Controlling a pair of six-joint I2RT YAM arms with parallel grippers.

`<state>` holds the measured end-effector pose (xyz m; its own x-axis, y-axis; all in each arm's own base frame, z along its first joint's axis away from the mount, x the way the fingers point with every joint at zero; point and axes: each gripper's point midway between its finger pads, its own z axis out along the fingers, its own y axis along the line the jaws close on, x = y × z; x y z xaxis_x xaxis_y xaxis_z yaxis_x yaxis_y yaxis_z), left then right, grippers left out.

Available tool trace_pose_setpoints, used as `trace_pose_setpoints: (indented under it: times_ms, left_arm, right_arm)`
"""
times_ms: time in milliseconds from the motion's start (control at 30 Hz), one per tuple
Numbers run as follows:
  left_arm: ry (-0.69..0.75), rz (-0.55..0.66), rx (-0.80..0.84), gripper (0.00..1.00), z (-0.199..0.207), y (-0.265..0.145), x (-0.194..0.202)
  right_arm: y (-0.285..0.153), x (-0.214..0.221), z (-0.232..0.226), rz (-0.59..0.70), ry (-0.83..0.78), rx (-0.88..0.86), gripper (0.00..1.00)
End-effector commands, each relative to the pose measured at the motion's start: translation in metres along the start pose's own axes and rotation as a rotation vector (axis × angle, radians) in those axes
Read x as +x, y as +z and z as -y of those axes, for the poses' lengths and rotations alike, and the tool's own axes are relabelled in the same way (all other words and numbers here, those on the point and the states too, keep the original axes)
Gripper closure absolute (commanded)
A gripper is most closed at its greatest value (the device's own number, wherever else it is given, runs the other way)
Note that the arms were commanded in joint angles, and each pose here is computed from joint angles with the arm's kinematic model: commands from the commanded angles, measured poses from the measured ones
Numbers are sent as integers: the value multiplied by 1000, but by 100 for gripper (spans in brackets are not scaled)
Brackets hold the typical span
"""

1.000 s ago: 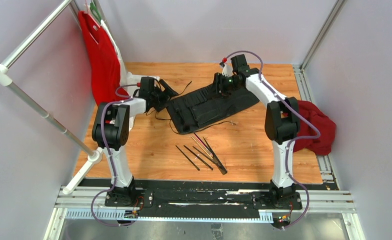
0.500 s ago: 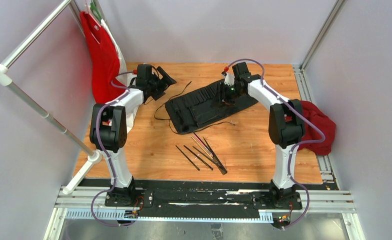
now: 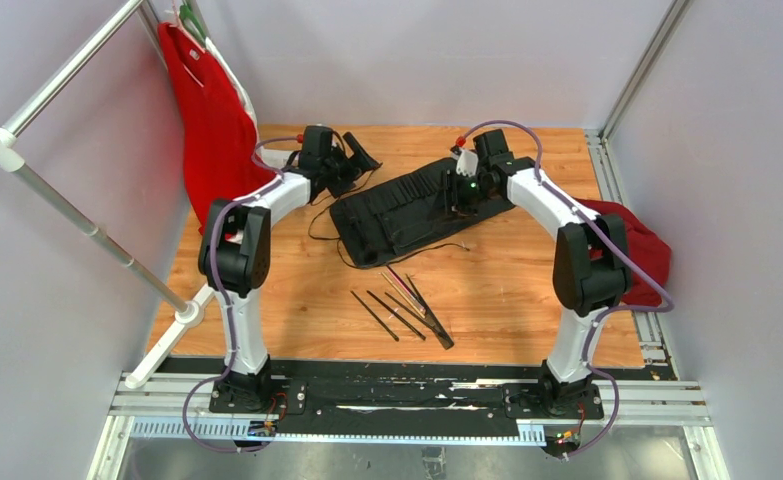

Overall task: Organize the makeup
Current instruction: Pick up the makeup brush from the center of the board.

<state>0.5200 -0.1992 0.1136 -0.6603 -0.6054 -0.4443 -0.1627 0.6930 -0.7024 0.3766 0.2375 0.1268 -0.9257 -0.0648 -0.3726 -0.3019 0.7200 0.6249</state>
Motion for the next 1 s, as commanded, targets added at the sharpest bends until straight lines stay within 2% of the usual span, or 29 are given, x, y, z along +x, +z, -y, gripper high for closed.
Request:
trace_pose_setpoints:
  times_ms: [0, 700, 800, 967]
  left_arm:
    - [31, -23, 3, 2, 5, 12, 7]
    - [31, -119, -111, 2, -55, 34, 56]
    - [36, -128, -133, 2, -62, 33, 60]
    - [48, -133, -165, 2, -70, 29, 62]
  right_arm:
    - [-10, 4, 0, 24, -10, 15, 54]
    - [-8, 36, -2, -14, -20, 25, 55]
    - [-4, 50, -11, -49, -62, 38, 55]
    - [3, 86, -33, -109, -242, 131, 55]
